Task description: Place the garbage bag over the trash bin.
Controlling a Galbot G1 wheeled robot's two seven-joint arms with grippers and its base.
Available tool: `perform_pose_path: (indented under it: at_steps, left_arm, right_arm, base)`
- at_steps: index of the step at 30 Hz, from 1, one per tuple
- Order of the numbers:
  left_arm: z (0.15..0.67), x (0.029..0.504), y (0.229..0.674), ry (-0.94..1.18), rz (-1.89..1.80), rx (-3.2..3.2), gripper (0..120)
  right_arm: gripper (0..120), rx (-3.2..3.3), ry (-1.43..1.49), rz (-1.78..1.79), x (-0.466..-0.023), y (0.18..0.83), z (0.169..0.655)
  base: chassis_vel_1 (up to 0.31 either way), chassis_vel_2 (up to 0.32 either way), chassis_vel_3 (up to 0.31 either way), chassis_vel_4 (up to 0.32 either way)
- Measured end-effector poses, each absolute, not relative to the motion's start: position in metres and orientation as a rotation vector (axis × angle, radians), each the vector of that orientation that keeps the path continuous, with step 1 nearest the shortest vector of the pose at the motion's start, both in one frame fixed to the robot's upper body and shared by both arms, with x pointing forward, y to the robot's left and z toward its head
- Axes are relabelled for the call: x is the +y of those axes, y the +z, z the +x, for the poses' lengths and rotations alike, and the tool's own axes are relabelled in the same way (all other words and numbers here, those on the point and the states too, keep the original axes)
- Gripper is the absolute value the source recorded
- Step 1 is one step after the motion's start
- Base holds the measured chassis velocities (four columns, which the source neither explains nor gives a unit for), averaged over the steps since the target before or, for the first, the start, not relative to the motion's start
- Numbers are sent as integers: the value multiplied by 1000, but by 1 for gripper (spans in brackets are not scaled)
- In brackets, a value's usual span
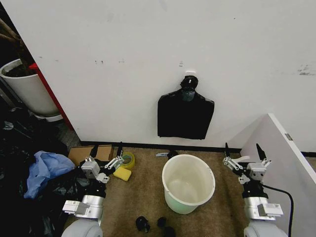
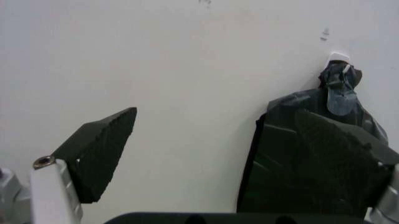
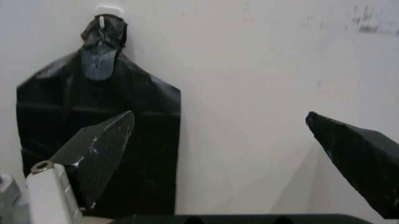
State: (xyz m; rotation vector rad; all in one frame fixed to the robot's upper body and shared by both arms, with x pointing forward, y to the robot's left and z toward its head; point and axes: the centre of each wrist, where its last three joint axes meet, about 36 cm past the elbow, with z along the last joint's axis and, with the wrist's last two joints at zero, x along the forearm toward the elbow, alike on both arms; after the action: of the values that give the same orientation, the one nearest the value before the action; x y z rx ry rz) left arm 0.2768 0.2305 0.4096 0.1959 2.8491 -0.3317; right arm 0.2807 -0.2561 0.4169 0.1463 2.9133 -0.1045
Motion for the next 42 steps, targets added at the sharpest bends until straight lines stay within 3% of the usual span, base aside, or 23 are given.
perform_pose_path:
  at_steps: [5, 19, 23, 29, 36, 42]
  left_arm:
    - [278, 236, 410, -309, 205, 2849, 100]
    - [265, 238, 403, -273, 241, 2839, 100]
    - [265, 242, 404, -257, 234, 2841, 100]
    - [263, 244, 401, -250, 190, 2861, 100]
    - [264, 246, 396, -245, 157, 2877, 100]
    - [265, 244, 392, -250, 140, 2885, 100]
  right_arm:
    - [100, 2945, 103, 89, -238, 414, 303]
    - [100, 2907, 298, -39, -244, 404, 385]
    - [100, 2888, 511, -125, -231, 421, 407]
    - [100, 2761, 1208, -311, -193, 454, 457]
    - [100, 2625, 1448, -367, -173, 453, 497]
    - [100, 2610, 1474, -369, -168, 454, 510]
  base:
    - [0, 0, 0, 0]
    - [0, 0, 0, 0]
    - [0, 0, 0, 0]
    - [0, 0, 0, 0]
    - [0, 0, 0, 0]
    - [0, 0, 0, 0]
